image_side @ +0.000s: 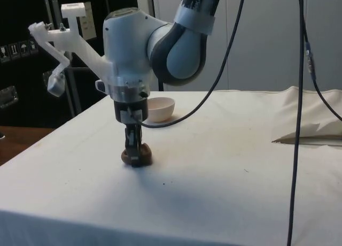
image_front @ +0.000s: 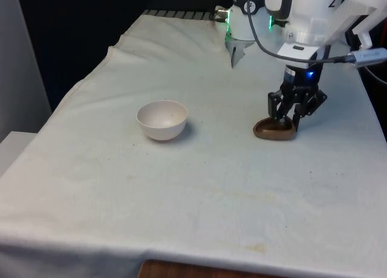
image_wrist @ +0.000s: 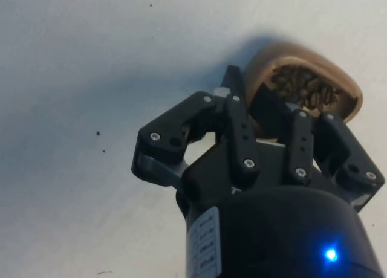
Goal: Pour the coffee beans from the cup into the bowl.
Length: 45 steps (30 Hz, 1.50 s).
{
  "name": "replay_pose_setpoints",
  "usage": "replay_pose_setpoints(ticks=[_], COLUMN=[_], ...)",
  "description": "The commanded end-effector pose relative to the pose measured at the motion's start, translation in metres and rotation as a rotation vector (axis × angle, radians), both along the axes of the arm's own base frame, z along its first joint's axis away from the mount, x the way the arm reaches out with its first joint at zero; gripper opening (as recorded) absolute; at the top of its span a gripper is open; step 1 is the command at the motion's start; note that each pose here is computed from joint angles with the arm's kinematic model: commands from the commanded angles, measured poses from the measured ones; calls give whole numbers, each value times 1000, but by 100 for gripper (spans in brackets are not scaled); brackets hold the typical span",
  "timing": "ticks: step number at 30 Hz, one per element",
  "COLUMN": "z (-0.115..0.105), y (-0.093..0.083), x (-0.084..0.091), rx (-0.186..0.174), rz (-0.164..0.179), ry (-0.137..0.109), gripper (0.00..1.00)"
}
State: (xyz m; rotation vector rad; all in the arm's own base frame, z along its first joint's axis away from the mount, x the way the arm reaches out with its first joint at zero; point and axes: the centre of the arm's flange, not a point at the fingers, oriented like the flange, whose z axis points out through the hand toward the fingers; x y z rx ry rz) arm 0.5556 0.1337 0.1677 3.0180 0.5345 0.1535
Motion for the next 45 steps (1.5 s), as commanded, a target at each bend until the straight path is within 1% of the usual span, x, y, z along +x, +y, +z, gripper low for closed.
replay_pose_setpoints(ticks=[1,2,4,6,9,10,11,19,20,22,27,28,29,30,34,36,37,39,45], z=[1,3,10,12,23,20,26,44,43,48,60,62,61,66,74,81,77,85,97], y=[0,0,0,1,0,0,0,-5,-5,-6,-8,-9,-8,-9,-11,-12,-11,-13,-17], x=[0,-1,0,-1,0,2,1,2,3,2,3,3,3,3,3,3,3,3,4], rx=[0,4,-1,-3,-17,-20,-21,-58,-55,-65,-89,-93,-87,-101,-115,-125,-115,-131,-160], rz=[0,0,-1,0,-1,-2,-1,-3,-6,-5,-6,-6,-7,-4,-2,-4,-5,-3,-4], ry=[-1,1,1,3,5,-2,6,16,10,19,26,25,23,26,25,23,24,23,25], gripper=[2,2,2,2,2,2,2,2,2,2,2,2,2,2,2,2,2,2,2])
